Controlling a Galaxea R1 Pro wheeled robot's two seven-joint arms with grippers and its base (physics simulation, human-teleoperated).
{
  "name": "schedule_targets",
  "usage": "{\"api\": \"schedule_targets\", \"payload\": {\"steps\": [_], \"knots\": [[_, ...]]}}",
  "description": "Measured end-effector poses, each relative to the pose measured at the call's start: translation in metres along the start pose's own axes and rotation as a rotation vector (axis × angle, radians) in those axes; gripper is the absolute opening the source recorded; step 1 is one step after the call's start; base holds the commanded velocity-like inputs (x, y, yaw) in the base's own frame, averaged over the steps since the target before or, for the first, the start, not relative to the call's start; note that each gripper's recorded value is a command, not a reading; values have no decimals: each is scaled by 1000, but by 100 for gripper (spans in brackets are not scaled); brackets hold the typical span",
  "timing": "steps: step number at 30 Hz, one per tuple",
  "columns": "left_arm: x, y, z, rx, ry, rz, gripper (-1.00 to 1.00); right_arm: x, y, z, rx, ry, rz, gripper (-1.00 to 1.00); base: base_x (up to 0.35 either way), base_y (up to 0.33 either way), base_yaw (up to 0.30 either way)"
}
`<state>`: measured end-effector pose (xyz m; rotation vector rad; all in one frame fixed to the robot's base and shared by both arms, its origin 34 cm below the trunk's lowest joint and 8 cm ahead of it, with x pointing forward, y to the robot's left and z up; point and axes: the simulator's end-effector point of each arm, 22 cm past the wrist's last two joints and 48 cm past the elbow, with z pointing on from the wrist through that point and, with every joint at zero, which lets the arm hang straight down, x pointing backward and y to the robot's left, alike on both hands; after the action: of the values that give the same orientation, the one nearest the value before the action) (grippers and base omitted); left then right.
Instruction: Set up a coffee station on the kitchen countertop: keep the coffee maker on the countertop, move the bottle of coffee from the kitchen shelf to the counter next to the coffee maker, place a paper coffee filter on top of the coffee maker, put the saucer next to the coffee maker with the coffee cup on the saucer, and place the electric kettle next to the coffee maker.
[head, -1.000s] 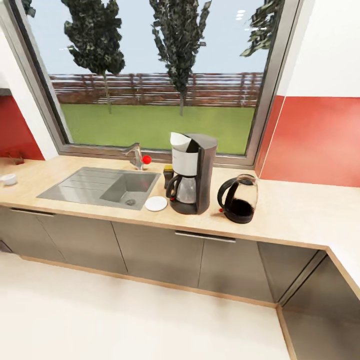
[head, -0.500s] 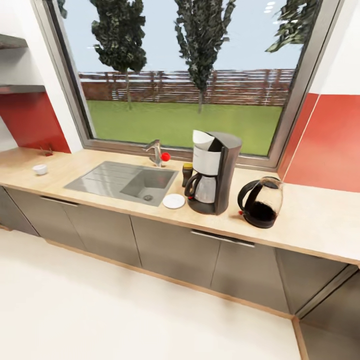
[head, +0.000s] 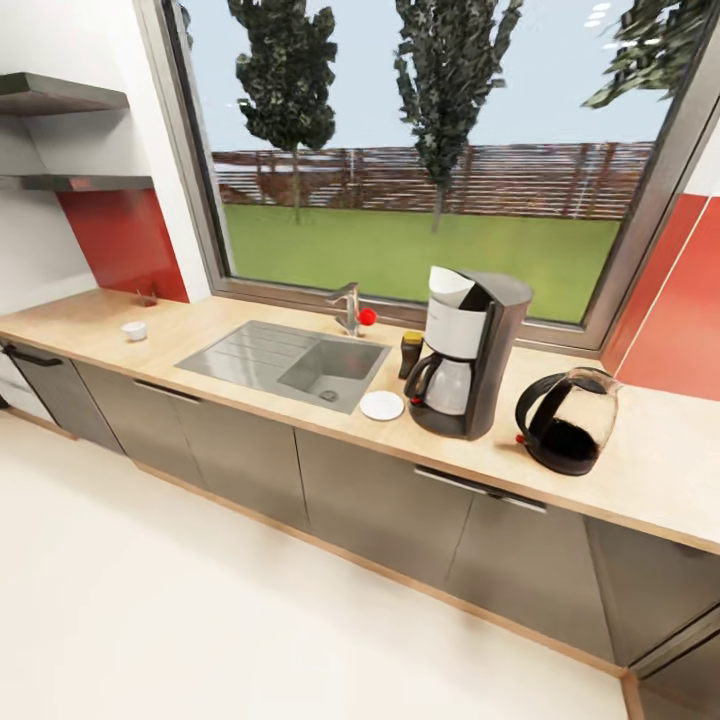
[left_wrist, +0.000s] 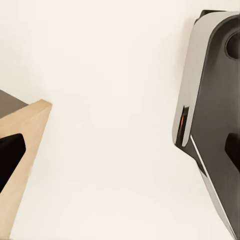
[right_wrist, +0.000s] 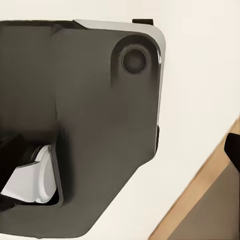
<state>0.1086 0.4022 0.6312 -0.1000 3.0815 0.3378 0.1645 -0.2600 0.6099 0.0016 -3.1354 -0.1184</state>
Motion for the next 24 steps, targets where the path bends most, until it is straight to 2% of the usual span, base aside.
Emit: {"api": "schedule_targets", "payload": {"steps": [3, 8, 24], "knots": [[-1, 0, 0, 0, -2, -2, 100, -1, 0, 0, 0, -3, -1, 100, 78, 11, 219], [-2, 0, 0, 0, -7, -3, 100, -3, 0, -1, 0, -8, -1, 100, 256, 107, 219], [-10, 0, 0, 1, -26, -10, 100, -9, 0, -2, 0, -24, -4, 100, 285, 193, 199]]}}
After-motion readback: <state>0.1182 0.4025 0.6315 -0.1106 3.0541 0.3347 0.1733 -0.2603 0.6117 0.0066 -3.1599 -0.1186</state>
